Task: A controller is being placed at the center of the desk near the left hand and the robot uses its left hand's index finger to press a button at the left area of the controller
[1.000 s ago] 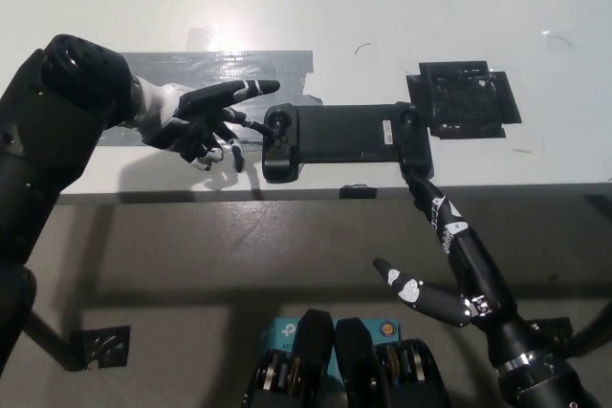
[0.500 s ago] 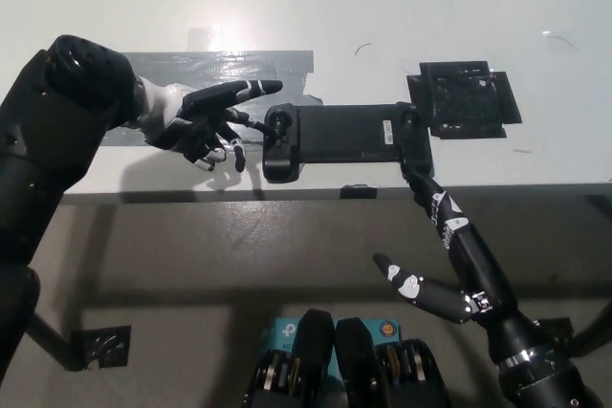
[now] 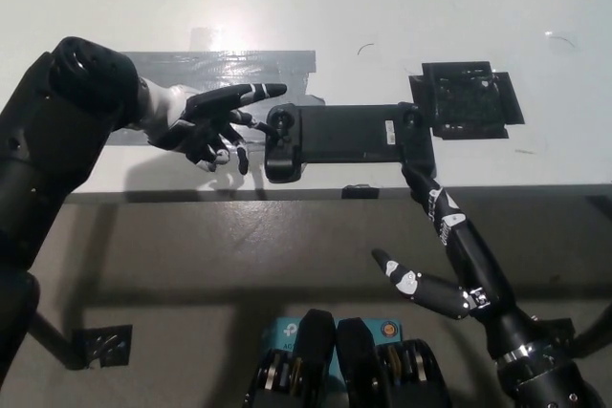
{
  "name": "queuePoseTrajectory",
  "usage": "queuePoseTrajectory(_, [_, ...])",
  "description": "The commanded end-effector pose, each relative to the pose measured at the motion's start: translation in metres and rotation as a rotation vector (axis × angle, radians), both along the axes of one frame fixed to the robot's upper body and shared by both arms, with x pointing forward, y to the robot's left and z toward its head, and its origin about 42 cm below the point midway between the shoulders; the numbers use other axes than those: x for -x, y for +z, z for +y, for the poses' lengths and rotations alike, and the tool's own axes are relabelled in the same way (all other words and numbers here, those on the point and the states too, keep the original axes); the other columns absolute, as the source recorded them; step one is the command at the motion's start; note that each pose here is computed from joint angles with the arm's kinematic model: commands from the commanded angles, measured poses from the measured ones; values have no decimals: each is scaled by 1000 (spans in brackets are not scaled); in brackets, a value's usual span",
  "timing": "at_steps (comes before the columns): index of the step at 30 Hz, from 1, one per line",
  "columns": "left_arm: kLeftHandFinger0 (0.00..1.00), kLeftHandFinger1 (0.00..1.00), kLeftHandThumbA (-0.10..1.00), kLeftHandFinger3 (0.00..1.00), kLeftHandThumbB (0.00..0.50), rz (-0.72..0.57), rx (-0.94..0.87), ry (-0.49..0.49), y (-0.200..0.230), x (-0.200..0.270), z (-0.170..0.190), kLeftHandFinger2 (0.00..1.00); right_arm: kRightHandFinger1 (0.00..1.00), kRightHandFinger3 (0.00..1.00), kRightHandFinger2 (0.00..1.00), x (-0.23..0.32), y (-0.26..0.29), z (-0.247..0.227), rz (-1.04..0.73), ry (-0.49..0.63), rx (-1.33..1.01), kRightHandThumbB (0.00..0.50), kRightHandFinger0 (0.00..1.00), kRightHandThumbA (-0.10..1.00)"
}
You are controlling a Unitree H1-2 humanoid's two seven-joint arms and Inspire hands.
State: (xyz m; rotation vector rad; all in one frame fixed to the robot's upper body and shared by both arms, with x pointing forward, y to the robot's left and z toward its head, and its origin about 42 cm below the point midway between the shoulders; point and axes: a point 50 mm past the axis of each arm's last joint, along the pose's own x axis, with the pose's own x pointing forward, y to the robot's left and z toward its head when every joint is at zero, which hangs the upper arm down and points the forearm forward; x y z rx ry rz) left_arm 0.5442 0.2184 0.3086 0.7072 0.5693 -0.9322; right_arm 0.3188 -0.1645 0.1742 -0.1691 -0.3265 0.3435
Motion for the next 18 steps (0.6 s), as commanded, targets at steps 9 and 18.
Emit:
queuePoseTrajectory(9, [24,224,1000,1000,476,-10,-309,-145,-35,12,-6,535,1000,1000,1000,-7,18,6,-65,31,-5,186,1000,651])
queuePoseTrajectory(18, [227,583,1000,1000,500,-27,-379,-180,-45,19,-5,922,1000,1000,1000,-8,19,7,-65,38,-2,183,1000,646])
